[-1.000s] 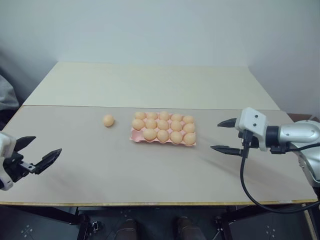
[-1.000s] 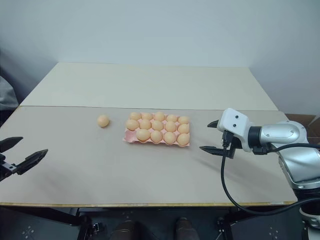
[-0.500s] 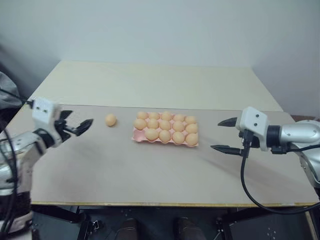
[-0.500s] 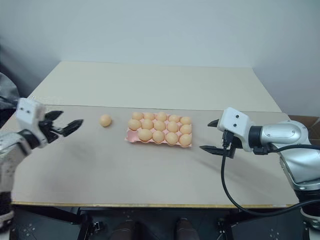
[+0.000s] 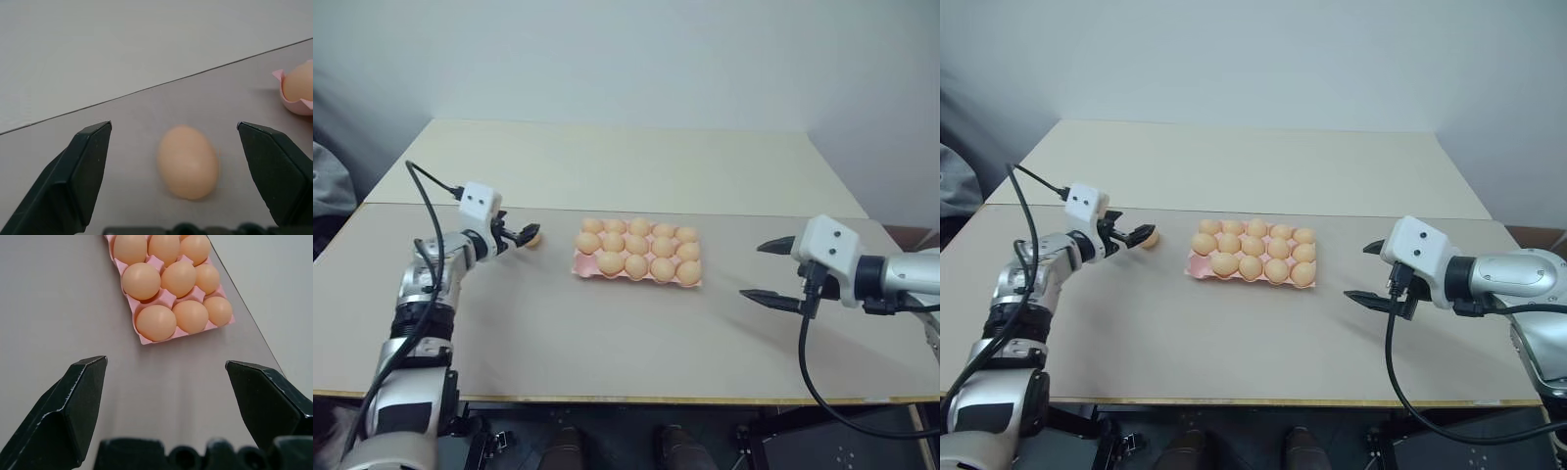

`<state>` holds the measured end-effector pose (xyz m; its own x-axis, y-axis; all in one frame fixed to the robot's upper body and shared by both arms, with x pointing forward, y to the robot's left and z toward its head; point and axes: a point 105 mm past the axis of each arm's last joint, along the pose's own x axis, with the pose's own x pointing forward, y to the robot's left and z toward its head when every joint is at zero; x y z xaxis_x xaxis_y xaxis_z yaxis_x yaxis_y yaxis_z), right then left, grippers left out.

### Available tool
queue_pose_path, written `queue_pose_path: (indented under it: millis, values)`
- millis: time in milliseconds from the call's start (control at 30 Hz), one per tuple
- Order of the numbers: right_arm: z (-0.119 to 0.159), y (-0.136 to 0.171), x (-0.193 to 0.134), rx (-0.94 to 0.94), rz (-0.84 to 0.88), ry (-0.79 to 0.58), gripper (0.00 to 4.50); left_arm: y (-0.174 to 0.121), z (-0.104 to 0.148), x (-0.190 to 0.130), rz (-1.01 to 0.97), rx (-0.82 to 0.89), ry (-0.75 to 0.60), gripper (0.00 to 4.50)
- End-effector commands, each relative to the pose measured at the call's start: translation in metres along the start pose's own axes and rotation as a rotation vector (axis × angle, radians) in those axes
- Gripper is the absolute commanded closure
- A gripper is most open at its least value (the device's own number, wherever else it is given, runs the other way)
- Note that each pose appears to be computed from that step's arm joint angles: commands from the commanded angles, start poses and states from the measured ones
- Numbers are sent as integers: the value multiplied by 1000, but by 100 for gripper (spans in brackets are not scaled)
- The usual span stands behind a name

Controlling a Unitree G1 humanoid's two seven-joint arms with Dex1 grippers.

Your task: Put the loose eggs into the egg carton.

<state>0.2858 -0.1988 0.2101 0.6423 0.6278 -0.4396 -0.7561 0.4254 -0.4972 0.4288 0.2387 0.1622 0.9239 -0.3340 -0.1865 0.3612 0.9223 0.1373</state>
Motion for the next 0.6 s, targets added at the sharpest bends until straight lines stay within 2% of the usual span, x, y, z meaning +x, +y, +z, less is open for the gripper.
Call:
queue_pose_path:
  millis: [33,200,367,567,600]
  values:
    - [11,-6,-9,-38,-46,-13,0,-1,9,10,-6,23,-21,3]
    - [10,-5,-8,-32,-55,-13,0,-5,-11,21,-9,12,39,3]
    - [7,-8,-10,-27,-77,-7,0,-12,-19,28,-20,0,52,3]
    - [6,-9,-11,-28,-81,-1,0,-5,-16,29,19,-6,44,189]
    - [6,-8,-10,-28,-80,0,0,-4,-18,28,26,12,55,189]
